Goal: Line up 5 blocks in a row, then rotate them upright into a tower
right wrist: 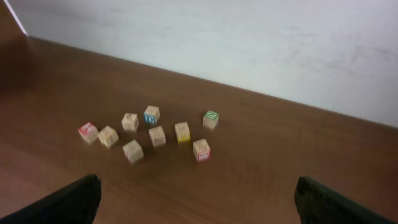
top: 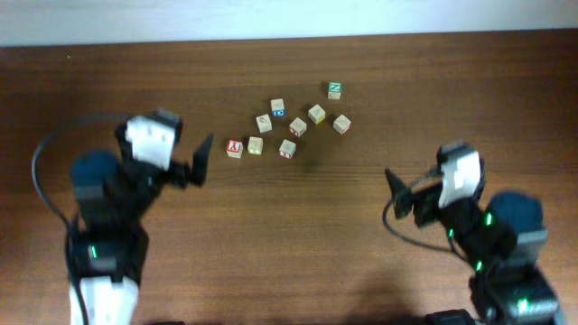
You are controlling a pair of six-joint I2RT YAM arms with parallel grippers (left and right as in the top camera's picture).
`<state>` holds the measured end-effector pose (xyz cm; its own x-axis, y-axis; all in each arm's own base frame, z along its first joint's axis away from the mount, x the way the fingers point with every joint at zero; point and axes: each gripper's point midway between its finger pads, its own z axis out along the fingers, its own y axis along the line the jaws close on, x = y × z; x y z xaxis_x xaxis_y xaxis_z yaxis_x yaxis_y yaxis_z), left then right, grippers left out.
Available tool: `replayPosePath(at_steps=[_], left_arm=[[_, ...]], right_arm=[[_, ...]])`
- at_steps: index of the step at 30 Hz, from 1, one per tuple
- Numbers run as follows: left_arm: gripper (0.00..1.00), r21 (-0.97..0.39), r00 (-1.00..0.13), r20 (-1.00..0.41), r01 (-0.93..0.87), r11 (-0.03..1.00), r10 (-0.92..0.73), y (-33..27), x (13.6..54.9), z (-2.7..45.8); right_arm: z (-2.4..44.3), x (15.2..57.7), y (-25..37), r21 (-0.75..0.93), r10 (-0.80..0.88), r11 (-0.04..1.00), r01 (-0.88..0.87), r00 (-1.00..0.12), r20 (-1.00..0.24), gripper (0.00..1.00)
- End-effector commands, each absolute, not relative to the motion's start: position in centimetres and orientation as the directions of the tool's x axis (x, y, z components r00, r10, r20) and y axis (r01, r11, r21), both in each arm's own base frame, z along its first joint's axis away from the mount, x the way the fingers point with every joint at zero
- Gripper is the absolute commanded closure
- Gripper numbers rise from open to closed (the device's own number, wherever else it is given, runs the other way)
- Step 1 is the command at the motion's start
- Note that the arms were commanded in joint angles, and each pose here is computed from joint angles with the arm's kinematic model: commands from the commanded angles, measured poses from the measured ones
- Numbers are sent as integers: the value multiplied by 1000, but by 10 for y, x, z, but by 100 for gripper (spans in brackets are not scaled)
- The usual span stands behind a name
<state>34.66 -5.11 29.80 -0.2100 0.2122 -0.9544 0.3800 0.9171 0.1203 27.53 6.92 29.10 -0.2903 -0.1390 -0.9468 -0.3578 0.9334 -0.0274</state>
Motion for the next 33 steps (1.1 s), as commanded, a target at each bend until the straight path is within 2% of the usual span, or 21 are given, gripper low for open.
replayPosePath(at_steps=[1, 2, 4, 10, 16, 17, 19, 23, 26, 30, 33], left_arm=[[1, 75, -264, -944, 418, 905, 200, -55, 382, 332], [1, 61, -292, -936, 420, 906, 199, -54, 390, 337], [1, 10, -395, -898, 423, 906, 194, -53, 418, 341], [1, -49, -507, -841, 421, 906, 190, -52, 433, 314], [1, -70, -545, -817, 418, 906, 188, -52, 439, 297], [1, -70, -545, -817, 418, 906, 188, -52, 439, 297], [1, -71, -545, -817, 418, 906, 188, -52, 439, 297], [1, -71, -545, -817, 418, 906, 188, -52, 439, 297], [1, -71, -545, -817, 418, 906, 188, -52, 439, 297], [1, -71, -545, -817, 418, 906, 188, -52, 439, 297], [1, -71, -545, -817, 418, 906, 188, -52, 439, 297]], right_arm=[[322, 307, 74, -34, -174, 925, -379, -342, -924, 2], [323, 319, 76, -42, -206, 917, -398, -380, -902, 1], [311, 363, 81, 31, -230, 914, -405, -580, -782, 2], [261, 426, 90, 111, -245, 911, -397, -738, -629, 2], [189, 473, 113, 224, -242, 869, -441, -775, -584, 0], [173, 482, 115, 226, -244, 869, -440, -780, -577, 11], [151, 490, 120, 228, -255, 868, -442, -789, -559, 12], [98, 498, 127, 136, -314, 896, -423, -819, -480, 15], [71, 503, 138, 51, -388, 888, -458, -803, -452, 16], [51, 505, 145, -17, -442, 876, -482, -789, -428, 20], [36, 508, 144, -48, -466, 870, -491, -785, -409, 29]])
